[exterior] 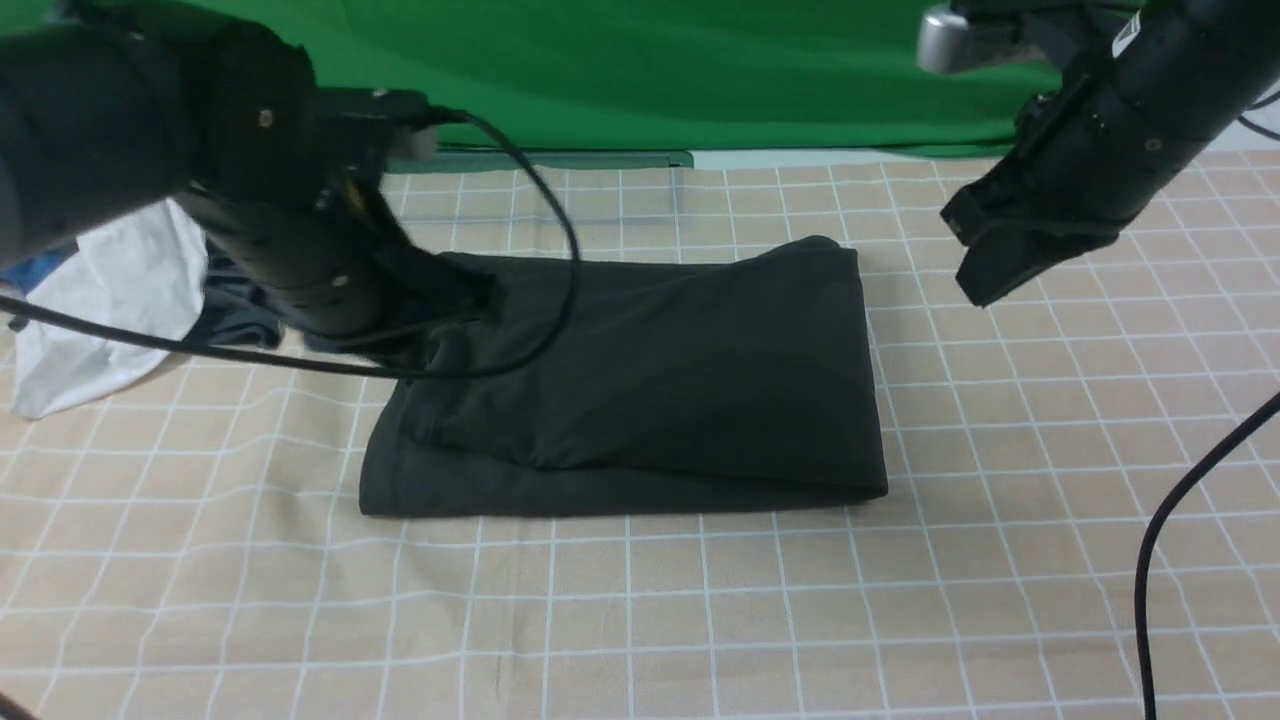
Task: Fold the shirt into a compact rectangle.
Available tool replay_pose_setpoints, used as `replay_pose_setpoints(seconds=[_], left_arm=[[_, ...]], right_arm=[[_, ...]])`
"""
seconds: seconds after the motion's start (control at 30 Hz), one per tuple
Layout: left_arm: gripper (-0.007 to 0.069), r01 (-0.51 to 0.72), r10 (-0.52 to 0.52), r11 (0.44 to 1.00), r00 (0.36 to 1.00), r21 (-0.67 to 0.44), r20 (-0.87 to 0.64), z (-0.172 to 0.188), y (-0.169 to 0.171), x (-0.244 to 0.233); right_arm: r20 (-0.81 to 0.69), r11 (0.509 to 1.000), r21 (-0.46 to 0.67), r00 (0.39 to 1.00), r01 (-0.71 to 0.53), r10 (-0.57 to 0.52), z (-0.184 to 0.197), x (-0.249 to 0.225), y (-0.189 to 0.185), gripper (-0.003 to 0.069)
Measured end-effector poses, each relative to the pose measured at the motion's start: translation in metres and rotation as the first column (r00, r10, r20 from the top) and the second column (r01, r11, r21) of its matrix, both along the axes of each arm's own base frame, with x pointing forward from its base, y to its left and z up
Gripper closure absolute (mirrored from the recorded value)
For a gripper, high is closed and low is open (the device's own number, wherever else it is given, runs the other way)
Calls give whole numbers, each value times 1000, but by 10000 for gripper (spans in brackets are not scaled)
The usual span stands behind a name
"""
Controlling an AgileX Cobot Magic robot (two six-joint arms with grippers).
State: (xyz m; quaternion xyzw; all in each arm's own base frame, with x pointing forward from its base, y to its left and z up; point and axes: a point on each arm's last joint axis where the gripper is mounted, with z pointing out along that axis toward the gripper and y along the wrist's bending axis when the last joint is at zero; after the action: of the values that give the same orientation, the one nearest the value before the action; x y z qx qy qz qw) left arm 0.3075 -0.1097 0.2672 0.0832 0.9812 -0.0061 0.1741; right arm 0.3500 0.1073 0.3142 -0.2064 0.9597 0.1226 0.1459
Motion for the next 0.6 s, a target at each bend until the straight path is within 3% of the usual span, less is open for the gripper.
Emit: replay_pose_setpoints(seconds=[0.1,0.23,0.47,0.6], left_arm=[[606,-23,25,999,998,34,-57,-10,6,-7],[606,-78,75,997,989,-22,-129,-32,10,-16],[606,-138,124,987,979,-81,-159,-64,25,-26],[606,-192,176,976,973,-99,-151,-67,37,-22]], right_arm=[[-32,1000,-5,999,1,-1,-7,-3,-1,582],[-85,1000,-16,996,3,-5,-26,-9,0,515],[-77,996,26,994,83,-81,-67,-12,1,144],[-83,995,61,994,83,-77,-77,-9,6,74]])
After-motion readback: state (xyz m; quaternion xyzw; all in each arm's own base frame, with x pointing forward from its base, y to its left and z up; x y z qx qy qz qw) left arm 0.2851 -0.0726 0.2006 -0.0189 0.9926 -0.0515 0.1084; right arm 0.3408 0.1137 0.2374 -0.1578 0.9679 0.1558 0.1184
